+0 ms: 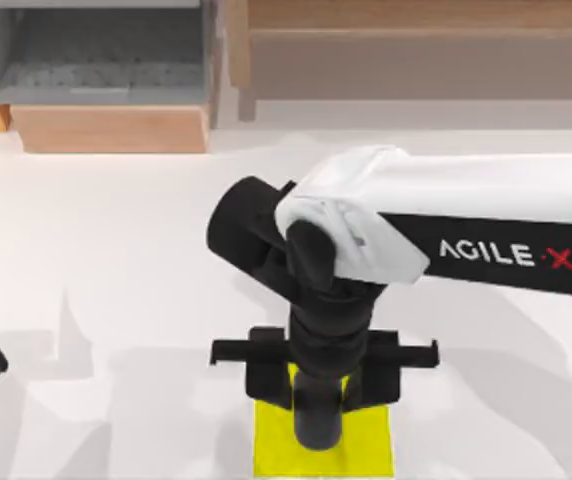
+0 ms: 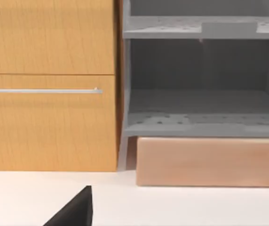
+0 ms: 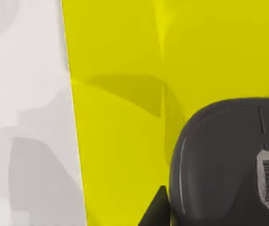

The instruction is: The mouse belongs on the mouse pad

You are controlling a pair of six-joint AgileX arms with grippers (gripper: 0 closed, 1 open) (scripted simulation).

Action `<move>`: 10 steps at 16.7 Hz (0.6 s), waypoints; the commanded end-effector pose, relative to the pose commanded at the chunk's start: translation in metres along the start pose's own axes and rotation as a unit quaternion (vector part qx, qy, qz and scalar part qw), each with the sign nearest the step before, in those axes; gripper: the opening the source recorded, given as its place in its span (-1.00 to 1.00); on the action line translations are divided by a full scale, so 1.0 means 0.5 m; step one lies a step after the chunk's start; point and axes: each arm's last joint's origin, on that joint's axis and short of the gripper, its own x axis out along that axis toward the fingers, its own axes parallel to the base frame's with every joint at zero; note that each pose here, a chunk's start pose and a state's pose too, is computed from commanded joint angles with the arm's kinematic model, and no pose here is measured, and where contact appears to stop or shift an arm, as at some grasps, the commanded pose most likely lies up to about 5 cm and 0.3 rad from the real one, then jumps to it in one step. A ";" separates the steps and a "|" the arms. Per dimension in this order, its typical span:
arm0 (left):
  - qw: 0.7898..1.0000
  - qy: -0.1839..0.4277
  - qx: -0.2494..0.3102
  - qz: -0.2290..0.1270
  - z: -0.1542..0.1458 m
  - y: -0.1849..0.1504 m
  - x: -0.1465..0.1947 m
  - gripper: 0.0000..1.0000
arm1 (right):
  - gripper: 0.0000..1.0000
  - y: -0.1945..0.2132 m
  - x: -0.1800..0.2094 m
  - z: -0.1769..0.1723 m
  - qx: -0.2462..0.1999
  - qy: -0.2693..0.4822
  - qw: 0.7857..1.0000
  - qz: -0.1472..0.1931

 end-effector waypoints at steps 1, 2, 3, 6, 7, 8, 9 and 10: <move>1.000 0.000 0.000 0.000 0.000 0.000 0.000 1.00 | -1.00 0.000 -0.001 0.002 -0.001 -0.012 1.000 0.000; 1.000 0.000 0.000 0.000 0.000 0.000 0.000 1.00 | -1.00 -0.001 -0.001 0.005 -0.001 -0.023 1.000 0.000; 1.000 0.000 0.000 0.000 0.000 0.000 0.000 1.00 | -1.00 -0.002 0.002 0.007 -0.001 -0.031 1.000 -0.003; 1.000 0.000 0.000 0.000 0.000 0.000 0.000 1.00 | -1.00 -0.004 0.015 0.008 -0.001 -0.035 0.999 -0.012; 1.000 0.000 0.000 0.000 0.000 0.000 0.000 1.00 | -1.00 -0.004 0.015 0.008 -0.001 -0.035 0.999 -0.012; 1.000 0.000 0.000 0.000 0.000 0.000 0.000 1.00 | -1.00 -0.004 0.015 0.008 -0.001 -0.035 0.999 -0.012; 1.000 0.000 0.000 0.000 0.000 0.000 0.000 1.00 | -1.00 -0.004 0.015 0.008 -0.001 -0.035 0.999 -0.012; 1.000 0.000 0.000 0.000 0.000 0.000 0.000 1.00 | -0.85 -0.004 0.015 0.008 -0.001 -0.035 0.999 -0.012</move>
